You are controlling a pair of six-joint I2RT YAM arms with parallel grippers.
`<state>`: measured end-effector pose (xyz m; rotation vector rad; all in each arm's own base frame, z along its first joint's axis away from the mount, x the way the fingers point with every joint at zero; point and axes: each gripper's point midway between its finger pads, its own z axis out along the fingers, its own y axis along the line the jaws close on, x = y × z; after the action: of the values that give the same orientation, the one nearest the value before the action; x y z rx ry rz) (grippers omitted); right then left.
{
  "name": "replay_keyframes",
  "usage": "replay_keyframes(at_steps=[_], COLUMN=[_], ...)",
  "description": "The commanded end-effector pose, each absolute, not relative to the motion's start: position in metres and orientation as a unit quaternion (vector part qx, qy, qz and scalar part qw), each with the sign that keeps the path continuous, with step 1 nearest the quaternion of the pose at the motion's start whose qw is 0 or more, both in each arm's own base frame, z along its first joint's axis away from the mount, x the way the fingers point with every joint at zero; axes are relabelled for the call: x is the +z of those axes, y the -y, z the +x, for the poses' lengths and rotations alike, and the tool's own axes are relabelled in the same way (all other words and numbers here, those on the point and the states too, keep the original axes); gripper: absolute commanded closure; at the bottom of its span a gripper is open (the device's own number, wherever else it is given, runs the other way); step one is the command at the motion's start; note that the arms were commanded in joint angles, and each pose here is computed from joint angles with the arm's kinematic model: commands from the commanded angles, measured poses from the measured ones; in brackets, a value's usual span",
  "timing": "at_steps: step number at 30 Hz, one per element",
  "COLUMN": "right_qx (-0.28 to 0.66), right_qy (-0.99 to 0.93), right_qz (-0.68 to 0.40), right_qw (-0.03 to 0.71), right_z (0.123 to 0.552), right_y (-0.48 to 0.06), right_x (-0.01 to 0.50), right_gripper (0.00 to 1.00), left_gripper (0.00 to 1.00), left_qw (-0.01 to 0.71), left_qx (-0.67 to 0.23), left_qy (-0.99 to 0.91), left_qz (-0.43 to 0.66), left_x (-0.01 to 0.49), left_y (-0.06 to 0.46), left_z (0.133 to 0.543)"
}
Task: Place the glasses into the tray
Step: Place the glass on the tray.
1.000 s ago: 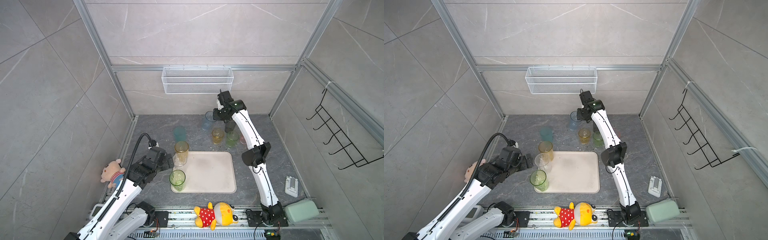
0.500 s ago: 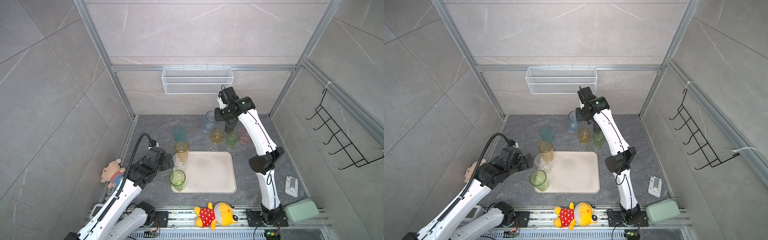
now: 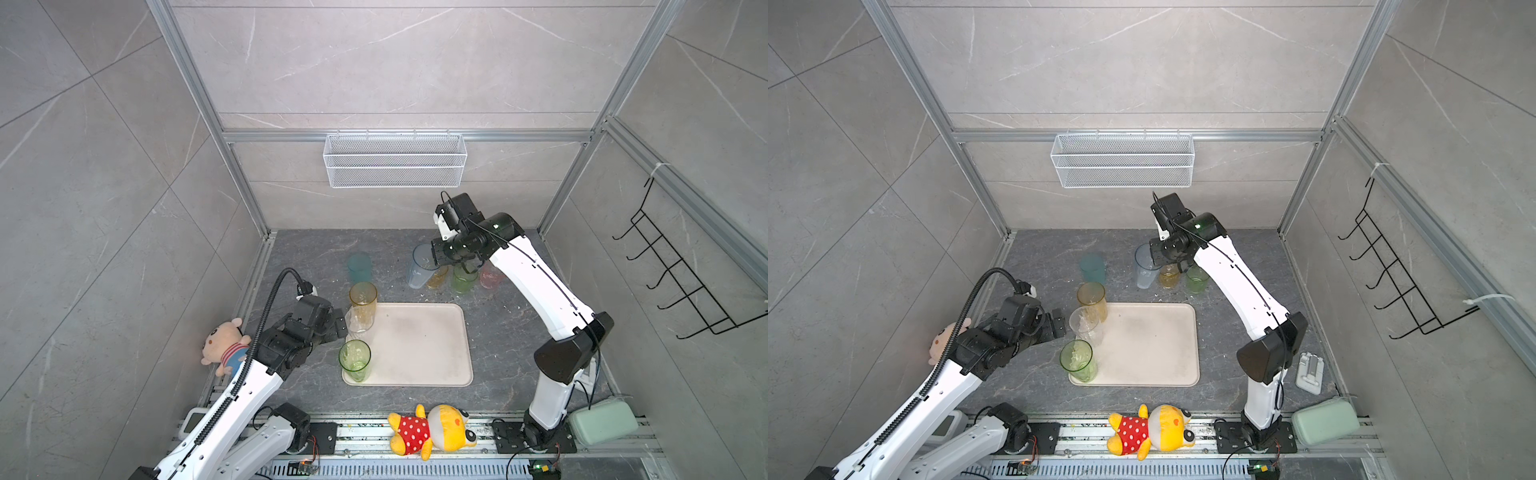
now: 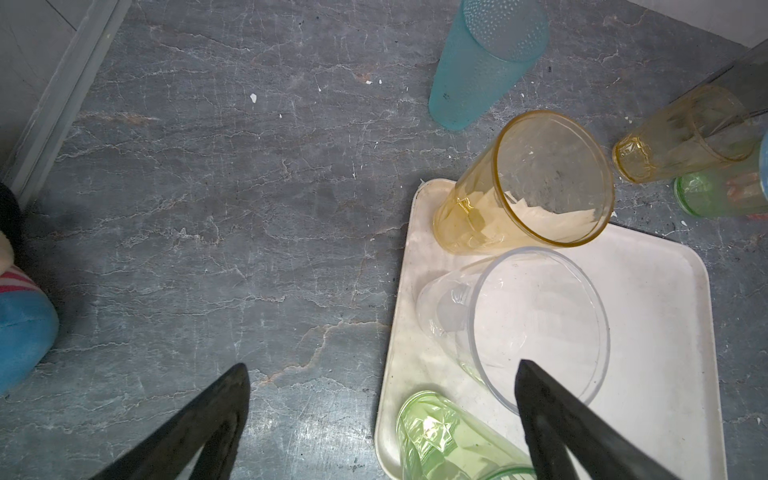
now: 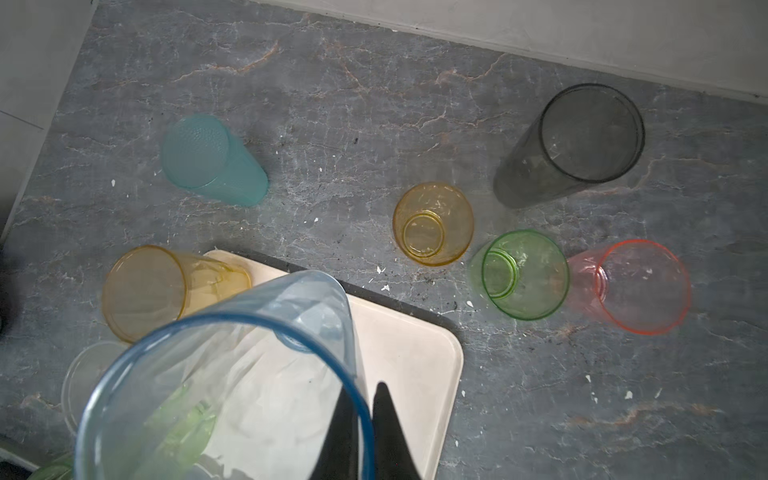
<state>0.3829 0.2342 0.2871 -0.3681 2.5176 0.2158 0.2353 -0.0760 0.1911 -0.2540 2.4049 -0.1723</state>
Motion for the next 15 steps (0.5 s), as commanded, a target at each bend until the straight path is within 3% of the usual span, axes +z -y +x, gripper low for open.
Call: replay_keyframes(at_steps=[1, 15], right_qx=[0.089, 0.071], right_qy=[-0.934, -0.948], right_qz=[-0.138, -0.160], right_qw=[0.317, 0.265], right_z=[0.377, 0.349], right_y=[-0.238, -0.251], right_x=[0.298, 0.235], right_gripper=[1.00, 1.00], left_gripper=[0.00, 0.00], left_qw=[0.364, 0.368], left_qx=[-0.075, -0.072], left_qy=[-0.922, -0.920], left_qz=[-0.112, -0.116], left_x=[0.196, 0.199], left_y=[0.074, 0.070], left_z=[0.237, 0.233])
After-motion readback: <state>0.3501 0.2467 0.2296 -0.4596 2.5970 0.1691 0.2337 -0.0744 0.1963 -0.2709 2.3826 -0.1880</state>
